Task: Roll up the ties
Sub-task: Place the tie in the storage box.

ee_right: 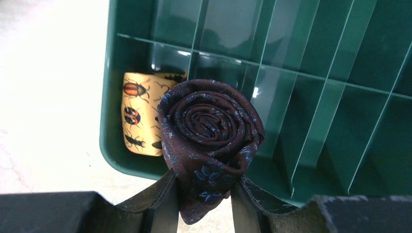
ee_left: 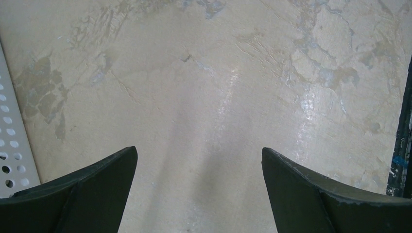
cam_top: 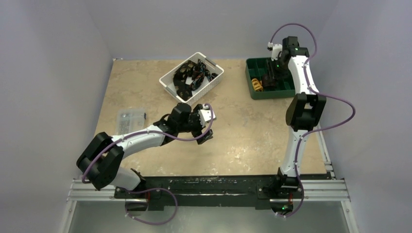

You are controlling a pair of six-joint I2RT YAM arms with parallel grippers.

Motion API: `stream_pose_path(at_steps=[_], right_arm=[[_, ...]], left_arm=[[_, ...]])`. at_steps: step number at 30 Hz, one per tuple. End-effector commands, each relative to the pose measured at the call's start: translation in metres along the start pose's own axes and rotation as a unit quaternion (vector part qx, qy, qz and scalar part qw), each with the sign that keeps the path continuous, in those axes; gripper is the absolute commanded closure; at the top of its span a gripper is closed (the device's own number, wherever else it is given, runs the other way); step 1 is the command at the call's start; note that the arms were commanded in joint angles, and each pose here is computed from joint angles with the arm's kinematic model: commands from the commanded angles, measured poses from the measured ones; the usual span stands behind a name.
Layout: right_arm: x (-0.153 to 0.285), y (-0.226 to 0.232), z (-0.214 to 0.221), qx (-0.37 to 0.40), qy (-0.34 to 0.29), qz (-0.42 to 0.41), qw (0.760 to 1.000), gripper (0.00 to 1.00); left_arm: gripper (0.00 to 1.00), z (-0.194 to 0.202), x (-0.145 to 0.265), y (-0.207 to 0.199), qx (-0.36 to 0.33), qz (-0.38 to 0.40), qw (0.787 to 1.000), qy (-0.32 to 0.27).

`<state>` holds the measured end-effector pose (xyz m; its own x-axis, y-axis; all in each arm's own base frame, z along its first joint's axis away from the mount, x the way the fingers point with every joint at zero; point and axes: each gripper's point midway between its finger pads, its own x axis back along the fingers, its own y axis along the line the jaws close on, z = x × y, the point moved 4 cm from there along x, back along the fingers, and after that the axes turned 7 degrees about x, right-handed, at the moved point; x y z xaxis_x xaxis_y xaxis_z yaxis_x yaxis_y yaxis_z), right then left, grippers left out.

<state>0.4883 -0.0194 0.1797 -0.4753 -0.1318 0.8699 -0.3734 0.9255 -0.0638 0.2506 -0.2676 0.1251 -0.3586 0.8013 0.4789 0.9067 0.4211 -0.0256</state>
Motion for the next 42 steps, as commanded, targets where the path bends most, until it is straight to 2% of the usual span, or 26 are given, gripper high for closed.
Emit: stream_pose_path(at_steps=[1, 17, 36, 39, 42], right_arm=[[0.012, -0.004, 0.007, 0.006, 0.03, 0.025, 0.999, 1.0], [-0.043, -0.012, 0.023, -0.007, 0.082, 0.023, 0.996, 1.0], [-0.076, -0.012, 0.028, 0.011, 0.088, 0.003, 0.996, 1.0], [-0.073, -0.012, 0.025, 0.012, 0.083, 0.002, 0.996, 0.89], [-0.059, -0.012, 0.016, 0.01, 0.065, 0.005, 0.998, 0.7]], left_arm=[[0.0, -0.011, 0.005, 0.002, 0.004, -0.008, 1.0, -0.025], [0.0, -0.004, 0.006, 0.002, 0.005, -0.01, 1.0, -0.014], [0.0, -0.002, 0.005, 0.001, 0.004, -0.003, 1.0, -0.011], [0.0, -0.002, 0.005, 0.001, 0.004, -0.002, 1.0, -0.01], [0.0, -0.002, 0.005, 0.0, 0.003, 0.0, 1.0, -0.01]])
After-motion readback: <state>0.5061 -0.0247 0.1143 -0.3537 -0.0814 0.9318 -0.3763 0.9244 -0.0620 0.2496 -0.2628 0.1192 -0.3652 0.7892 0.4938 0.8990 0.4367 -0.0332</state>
